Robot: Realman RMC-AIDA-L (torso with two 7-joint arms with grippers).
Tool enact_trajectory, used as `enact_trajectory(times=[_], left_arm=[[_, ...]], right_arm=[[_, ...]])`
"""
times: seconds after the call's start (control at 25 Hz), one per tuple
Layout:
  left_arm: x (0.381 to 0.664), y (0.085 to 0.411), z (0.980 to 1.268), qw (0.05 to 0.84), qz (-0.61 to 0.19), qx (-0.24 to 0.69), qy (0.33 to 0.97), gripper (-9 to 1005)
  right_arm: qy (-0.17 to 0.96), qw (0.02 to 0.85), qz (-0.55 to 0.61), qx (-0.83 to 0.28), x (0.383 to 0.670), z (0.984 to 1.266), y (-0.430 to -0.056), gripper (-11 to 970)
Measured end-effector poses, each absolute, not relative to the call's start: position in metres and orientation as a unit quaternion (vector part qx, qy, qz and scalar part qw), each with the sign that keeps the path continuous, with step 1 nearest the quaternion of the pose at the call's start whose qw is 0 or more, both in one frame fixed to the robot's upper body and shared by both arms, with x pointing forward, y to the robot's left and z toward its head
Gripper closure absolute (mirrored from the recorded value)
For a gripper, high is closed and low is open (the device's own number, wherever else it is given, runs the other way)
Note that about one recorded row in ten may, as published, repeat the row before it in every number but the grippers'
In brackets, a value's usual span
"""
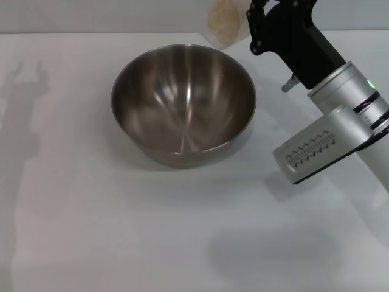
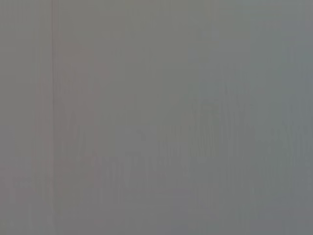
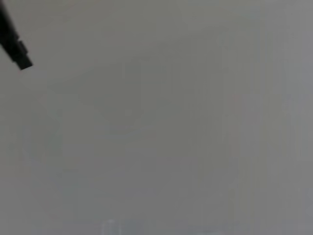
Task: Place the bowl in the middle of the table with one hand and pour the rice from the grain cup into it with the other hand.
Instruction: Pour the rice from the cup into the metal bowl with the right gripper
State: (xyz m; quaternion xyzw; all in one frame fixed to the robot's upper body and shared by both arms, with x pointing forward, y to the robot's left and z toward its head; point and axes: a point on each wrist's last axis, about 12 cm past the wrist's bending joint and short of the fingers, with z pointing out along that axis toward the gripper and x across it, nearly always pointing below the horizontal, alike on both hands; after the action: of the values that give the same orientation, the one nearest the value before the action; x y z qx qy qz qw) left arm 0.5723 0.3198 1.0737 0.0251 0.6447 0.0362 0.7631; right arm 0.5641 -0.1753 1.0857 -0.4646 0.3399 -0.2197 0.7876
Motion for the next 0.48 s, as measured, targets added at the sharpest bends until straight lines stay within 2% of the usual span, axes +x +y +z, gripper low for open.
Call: enact_trajectory(times=[0.48], left_arm=[[0.5719, 0.3194, 1.0761, 0.770, 0.035, 0.022, 0.636, 619]], right_arm=[[0.261, 0.756, -0.310, -0.514, 0.5614, 1.0860, -0.1684, 909]])
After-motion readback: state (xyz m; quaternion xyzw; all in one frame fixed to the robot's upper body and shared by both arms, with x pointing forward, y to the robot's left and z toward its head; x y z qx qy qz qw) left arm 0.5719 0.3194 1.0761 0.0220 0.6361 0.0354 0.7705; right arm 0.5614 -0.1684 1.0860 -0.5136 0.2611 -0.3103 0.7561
